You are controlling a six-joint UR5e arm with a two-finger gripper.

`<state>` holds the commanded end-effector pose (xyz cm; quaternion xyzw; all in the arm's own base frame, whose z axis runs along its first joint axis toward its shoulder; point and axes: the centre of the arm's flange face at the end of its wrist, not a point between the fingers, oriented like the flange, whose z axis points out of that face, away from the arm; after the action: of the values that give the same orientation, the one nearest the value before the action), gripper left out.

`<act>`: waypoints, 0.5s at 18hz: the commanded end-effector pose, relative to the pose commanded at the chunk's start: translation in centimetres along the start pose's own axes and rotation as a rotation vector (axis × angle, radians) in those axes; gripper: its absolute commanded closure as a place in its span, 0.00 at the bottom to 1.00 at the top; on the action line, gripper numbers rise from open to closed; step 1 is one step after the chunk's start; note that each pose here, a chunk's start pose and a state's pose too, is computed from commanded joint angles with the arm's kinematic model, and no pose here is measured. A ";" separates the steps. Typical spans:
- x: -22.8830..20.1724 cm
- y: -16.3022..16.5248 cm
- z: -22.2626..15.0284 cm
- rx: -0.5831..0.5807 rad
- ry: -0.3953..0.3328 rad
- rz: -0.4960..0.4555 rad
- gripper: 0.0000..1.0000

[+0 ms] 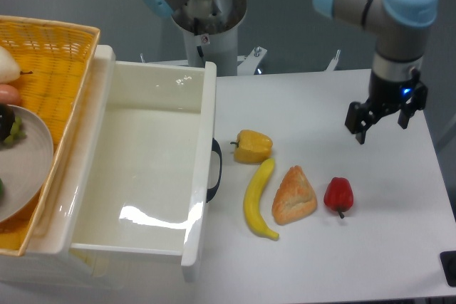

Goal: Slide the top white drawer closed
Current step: 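Move the gripper down toward the open drawer's front panel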

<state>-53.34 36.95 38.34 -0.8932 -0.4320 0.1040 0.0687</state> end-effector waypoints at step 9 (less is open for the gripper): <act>9.1 0.3 0.4 -0.010 0.052 0.113 0.00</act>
<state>-47.69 43.98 36.75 -0.9189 -0.3795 0.0825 0.0694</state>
